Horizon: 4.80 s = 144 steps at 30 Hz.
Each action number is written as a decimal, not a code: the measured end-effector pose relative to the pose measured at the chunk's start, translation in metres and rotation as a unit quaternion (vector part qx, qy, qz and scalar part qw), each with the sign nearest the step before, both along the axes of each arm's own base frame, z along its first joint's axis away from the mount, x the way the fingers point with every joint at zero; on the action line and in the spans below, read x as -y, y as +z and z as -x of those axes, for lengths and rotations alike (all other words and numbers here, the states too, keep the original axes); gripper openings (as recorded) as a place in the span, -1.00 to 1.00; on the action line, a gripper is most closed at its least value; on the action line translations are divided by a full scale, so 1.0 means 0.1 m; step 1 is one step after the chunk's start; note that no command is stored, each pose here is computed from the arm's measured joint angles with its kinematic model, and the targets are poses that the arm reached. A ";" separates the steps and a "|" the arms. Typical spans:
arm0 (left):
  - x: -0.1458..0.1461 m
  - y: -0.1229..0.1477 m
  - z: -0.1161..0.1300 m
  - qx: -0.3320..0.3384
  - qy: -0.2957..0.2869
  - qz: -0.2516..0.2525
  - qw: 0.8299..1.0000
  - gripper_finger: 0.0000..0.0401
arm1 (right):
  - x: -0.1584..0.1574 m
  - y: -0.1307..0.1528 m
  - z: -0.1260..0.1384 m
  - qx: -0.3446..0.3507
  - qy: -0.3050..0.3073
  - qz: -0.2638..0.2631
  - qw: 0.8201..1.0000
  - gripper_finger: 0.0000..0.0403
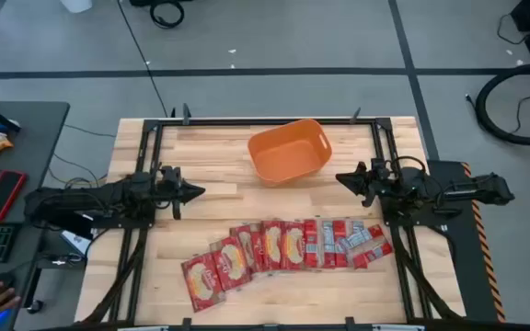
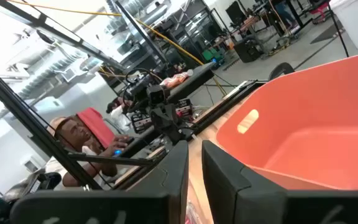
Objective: Sort popcorn bags into baskets
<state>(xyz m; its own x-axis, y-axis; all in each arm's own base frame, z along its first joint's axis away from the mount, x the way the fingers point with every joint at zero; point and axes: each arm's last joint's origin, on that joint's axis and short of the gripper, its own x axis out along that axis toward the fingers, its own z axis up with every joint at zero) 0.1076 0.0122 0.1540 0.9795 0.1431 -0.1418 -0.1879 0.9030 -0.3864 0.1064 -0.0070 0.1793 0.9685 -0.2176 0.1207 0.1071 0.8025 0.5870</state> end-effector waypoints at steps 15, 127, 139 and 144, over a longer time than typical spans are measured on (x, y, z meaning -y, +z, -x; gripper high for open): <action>0.00 0.00 0.00 0.000 0.000 0.000 1.000 -0.92 | 0.00 0.00 0.00 0.000 0.000 0.000 1.000 -0.74; 1.35 0.29 -1.77 -0.244 -0.226 -0.206 0.920 -0.52 | 0.00 0.01 0.00 0.004 0.000 0.000 1.000 -0.74; 1.62 0.04 -2.10 -0.352 -0.250 -0.470 0.770 -0.32 | 0.00 0.02 0.00 0.009 0.000 0.000 1.000 -0.74; 1.67 -0.01 -2.07 -0.362 -0.252 -0.541 0.716 -0.31 | 0.00 0.02 0.00 0.010 0.000 0.000 1.000 -0.74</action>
